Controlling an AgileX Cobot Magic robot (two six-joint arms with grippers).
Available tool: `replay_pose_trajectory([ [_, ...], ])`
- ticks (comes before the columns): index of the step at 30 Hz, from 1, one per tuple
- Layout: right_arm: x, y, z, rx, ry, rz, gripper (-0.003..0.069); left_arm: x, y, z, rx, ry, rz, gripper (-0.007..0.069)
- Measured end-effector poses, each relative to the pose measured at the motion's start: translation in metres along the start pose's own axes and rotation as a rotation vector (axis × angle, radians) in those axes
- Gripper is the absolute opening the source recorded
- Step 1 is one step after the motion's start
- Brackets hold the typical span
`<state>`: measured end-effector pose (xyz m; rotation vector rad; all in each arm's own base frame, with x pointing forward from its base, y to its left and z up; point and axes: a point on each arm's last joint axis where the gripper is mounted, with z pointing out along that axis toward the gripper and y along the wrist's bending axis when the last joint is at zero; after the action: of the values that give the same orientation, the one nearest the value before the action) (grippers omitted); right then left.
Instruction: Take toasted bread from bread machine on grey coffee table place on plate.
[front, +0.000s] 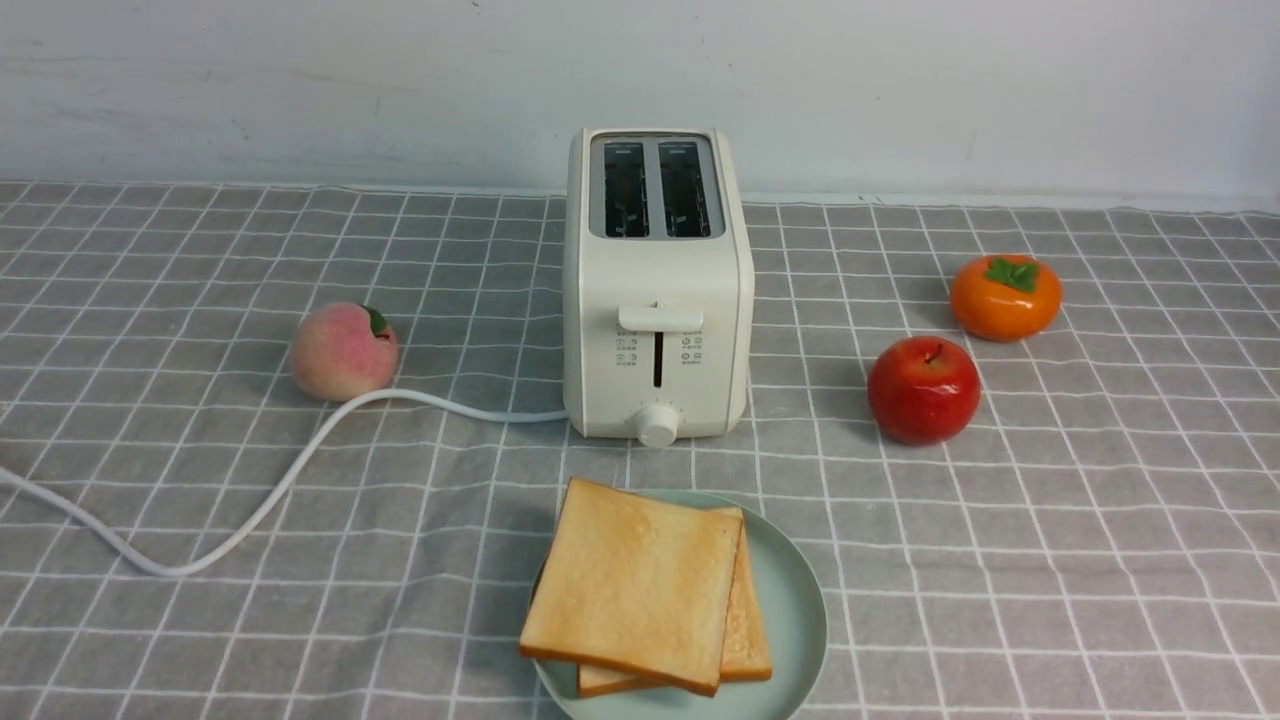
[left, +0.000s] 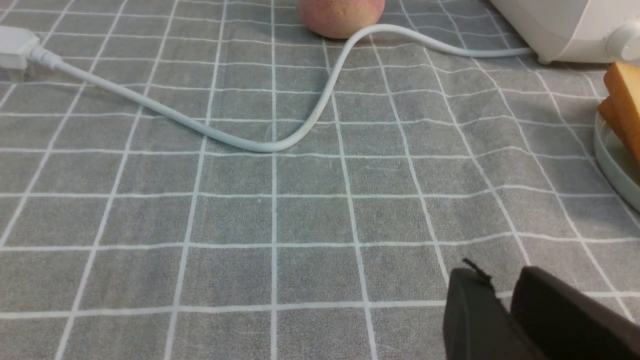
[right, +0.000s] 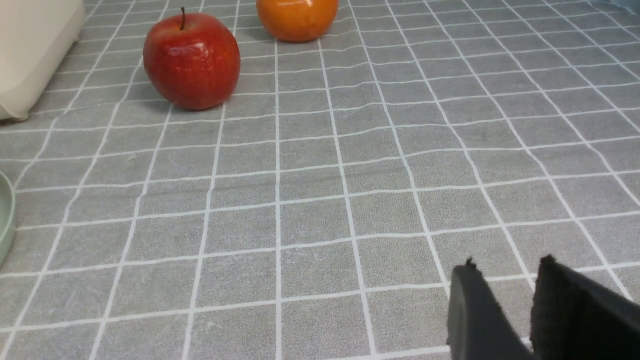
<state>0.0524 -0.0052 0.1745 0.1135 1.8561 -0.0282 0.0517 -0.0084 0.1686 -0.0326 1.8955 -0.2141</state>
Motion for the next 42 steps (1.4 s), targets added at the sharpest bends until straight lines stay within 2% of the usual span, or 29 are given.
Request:
replay_pose_trajectory([
  [42, 0.0000, 0.0000, 0.0000, 0.000, 0.000, 0.000, 0.0232, 0.0000, 0.0000, 0.0000, 0.000, 0.000, 0.000, 0.0153],
])
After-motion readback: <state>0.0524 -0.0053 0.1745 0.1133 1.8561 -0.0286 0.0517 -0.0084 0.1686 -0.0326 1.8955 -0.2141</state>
